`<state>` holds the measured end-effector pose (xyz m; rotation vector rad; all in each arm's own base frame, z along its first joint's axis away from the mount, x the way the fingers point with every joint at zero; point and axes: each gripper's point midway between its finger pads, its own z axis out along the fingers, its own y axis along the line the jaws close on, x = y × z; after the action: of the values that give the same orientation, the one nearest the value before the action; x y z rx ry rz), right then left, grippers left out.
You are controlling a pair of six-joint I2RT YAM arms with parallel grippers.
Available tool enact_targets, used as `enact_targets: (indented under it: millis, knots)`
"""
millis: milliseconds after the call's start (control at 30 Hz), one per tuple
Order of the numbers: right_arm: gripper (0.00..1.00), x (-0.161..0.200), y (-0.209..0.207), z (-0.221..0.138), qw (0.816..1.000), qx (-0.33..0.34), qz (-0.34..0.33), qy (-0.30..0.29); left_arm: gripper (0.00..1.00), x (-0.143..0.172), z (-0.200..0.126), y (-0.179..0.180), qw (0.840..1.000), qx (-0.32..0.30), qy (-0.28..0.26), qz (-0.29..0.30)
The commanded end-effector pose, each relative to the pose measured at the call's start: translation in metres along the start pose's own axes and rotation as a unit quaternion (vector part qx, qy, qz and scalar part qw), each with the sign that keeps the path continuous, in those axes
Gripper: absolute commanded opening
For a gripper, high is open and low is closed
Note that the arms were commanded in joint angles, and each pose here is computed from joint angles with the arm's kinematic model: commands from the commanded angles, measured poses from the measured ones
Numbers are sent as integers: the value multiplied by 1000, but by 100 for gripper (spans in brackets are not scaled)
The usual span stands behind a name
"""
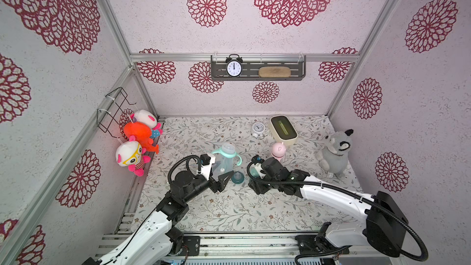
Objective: Assemble the baby bottles
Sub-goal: Pick up the nipple from the center of the board, then close the nipple on the baby bottle.
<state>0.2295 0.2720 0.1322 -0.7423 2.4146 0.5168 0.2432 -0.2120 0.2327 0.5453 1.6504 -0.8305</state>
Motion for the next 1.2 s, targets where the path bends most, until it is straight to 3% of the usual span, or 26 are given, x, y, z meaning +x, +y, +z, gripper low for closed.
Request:
enact_targets:
  millis: [0, 333, 567, 867, 1167]
  knots:
    - [52, -19, 1, -33, 1000, -21, 3, -13, 0, -19, 3, -19, 998, 52, -39, 25]
    - [51, -86, 8, -112, 994, -81, 5, -70, 0, 0, 22, -41, 995, 98, 1, 29]
    - [51, -113, 31, -146, 986, -140, -3, -88, 0, 9, 28, -57, 992, 117, 16, 36]
    - [52, -116, 57, -158, 974, -214, -8, -71, 0, 14, 30, -69, 990, 130, 28, 46]
    - [52, -108, 63, -151, 971, -236, -6, -35, 0, 17, 31, -75, 988, 135, 35, 62]
